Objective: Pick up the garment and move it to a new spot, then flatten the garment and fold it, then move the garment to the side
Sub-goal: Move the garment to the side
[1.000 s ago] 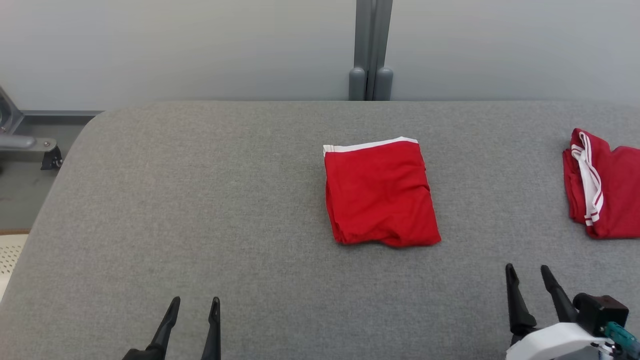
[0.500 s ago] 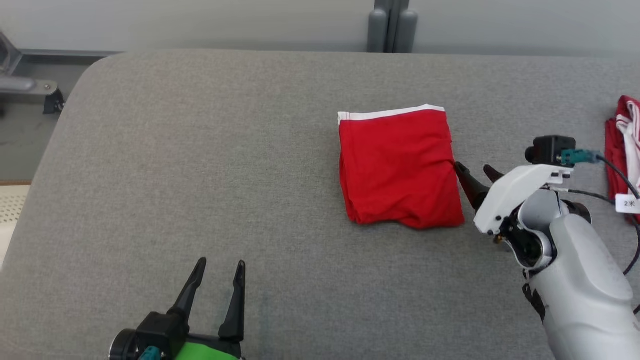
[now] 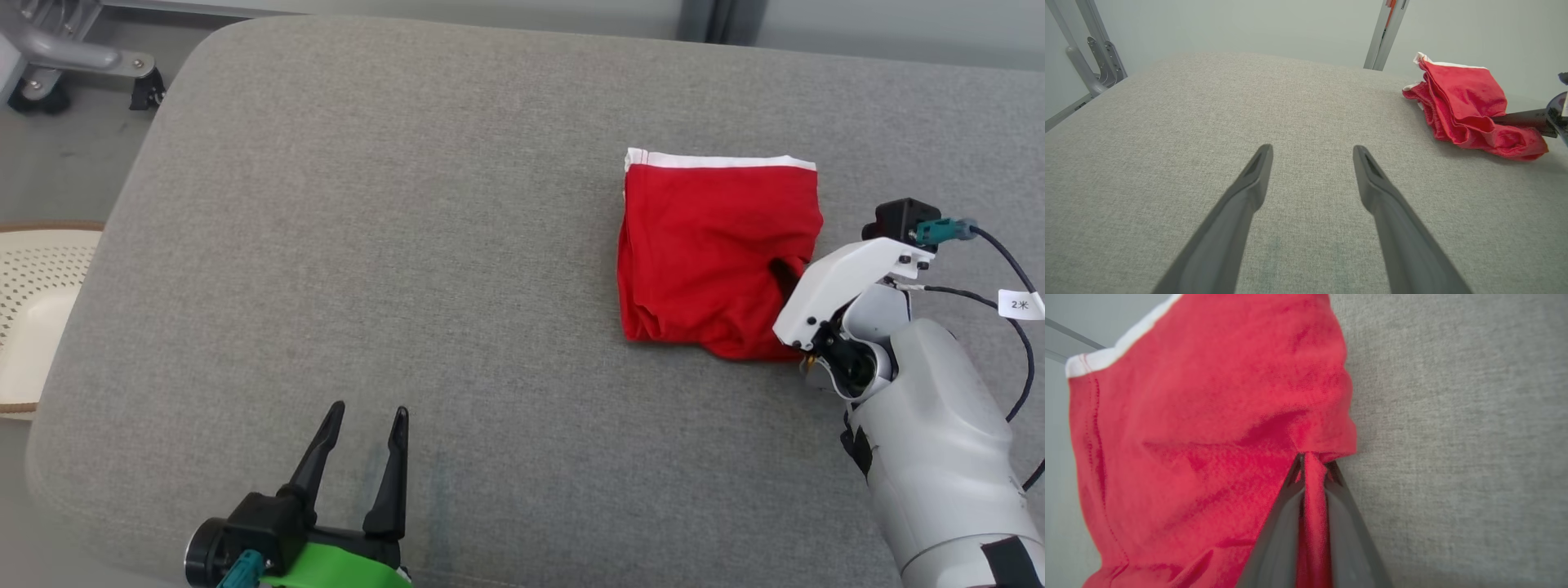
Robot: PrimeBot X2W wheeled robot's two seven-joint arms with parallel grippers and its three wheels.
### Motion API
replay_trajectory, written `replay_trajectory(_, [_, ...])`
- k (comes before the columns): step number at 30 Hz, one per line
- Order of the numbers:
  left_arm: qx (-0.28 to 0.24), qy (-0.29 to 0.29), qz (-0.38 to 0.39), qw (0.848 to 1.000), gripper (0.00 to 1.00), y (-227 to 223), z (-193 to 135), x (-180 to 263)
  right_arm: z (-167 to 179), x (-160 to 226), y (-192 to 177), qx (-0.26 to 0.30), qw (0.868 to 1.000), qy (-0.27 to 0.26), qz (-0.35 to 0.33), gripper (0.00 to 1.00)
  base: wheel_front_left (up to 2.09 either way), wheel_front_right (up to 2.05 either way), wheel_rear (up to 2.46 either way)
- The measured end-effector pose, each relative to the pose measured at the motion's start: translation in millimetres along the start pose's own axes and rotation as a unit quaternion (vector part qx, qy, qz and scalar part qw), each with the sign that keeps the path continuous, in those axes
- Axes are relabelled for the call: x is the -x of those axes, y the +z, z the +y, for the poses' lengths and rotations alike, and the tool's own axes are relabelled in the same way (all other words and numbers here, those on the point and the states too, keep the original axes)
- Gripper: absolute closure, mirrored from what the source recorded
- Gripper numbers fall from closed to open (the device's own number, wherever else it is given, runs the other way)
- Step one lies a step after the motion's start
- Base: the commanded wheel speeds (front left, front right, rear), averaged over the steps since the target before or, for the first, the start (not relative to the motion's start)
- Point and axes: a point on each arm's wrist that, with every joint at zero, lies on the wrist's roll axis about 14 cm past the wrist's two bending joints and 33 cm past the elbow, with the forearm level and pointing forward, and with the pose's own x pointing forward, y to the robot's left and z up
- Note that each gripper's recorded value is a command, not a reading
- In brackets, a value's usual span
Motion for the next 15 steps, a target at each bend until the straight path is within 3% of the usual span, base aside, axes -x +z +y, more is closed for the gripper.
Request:
replay_trajectory(7, [-0.008, -0.029, 0.007, 1.0, 0.0, -5, -14, -16, -35, 14, 28, -0.017, 0.998, -0.034, -0.05, 1.0, 0.0, 0.0, 0.0])
replay_trajectory(11, [-0.014, -0.082, 0.009, 0.996, 0.0, -6, -40, -36, -79, 44, 77, -0.011, 0.991, -0.079, -0.111, 1.0, 0.0, 0.0, 0.0])
replay_trajectory(15, [-0.012, -0.148, 0.0, 0.989, 0.0, -3, -79, -58, -138, 93, 126, 0.003, 0.975, -0.149, -0.165, 1.0, 0.0, 0.0, 0.0])
